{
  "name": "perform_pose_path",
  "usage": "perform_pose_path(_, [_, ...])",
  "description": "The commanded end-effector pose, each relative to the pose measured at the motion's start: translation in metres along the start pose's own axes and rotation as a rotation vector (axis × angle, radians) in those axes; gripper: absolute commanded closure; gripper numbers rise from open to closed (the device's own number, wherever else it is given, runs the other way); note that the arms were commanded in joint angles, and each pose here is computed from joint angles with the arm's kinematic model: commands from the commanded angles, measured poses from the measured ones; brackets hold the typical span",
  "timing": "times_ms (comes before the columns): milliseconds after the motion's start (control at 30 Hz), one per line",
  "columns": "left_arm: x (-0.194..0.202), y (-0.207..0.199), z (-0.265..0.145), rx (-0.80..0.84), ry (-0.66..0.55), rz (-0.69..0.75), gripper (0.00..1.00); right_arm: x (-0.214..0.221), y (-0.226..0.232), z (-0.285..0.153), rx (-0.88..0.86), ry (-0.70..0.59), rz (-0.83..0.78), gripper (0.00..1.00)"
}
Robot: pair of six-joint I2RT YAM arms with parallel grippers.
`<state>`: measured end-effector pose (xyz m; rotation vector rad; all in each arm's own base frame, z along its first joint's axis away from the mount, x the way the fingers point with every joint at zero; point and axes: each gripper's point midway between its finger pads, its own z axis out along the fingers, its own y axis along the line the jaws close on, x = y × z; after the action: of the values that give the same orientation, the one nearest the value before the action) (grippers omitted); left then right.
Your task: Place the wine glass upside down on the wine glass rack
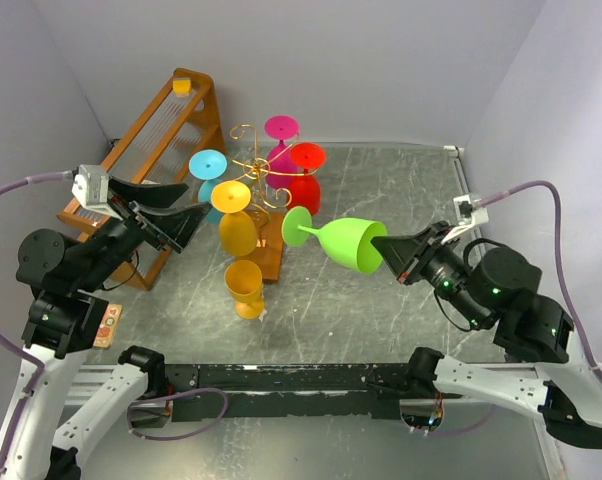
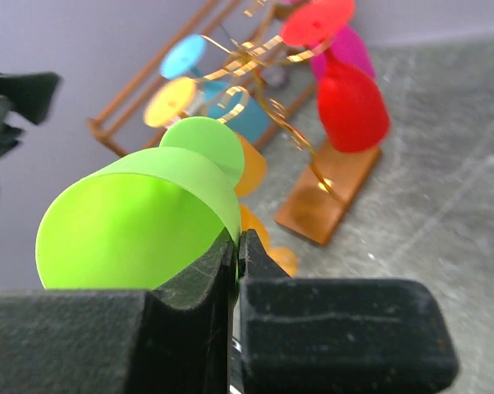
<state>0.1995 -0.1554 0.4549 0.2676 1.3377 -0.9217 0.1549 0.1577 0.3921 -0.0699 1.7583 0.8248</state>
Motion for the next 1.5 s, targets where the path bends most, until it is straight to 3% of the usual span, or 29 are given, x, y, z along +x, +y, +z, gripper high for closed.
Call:
perform_pose_path(0, [-0.020,-0.015,0.003,0.059,-0.063,-0.018,0.12,-0.039,0.044,-0.006,-0.221,-0.150,0.016,1.00])
perform_pose_path(300, [-0.020,-0.018,0.000,0.060,-0.064,-0.059,0.12,-0.082,0.076,0.009,-0.330,-0.390,0.032,1.00])
perform_pose_path(500, [-0.027,-0.019,0.009,0.023,-0.074,-0.410,0.16,-0.112,0.089,0.025,-0.316,-0.525,0.034,1.00])
perform_pose_path(600, [-0.038,-0.023,0.011,0.034,-0.103,-0.446,0.17,-0.115,0.099,0.036,-0.334,-0.558,0.028,1.00])
perform_pose_path(867, [-0.064,-0.038,0.018,0.112,-0.152,-0.517,0.17,-0.103,0.117,0.074,-0.363,-0.566,0.053,1.00])
perform_pose_path(1333, [-0.054,-0.029,0.033,0.173,-0.176,-0.673,0.32,-0.087,0.137,0.101,-0.431,-0.552,0.084,1.00])
perform_pose_path(1467, [-0.057,-0.031,0.032,0.188,-0.191,-0.664,0.30,-0.073,0.139,0.111,-0.436,-0.510,0.082,1.00])
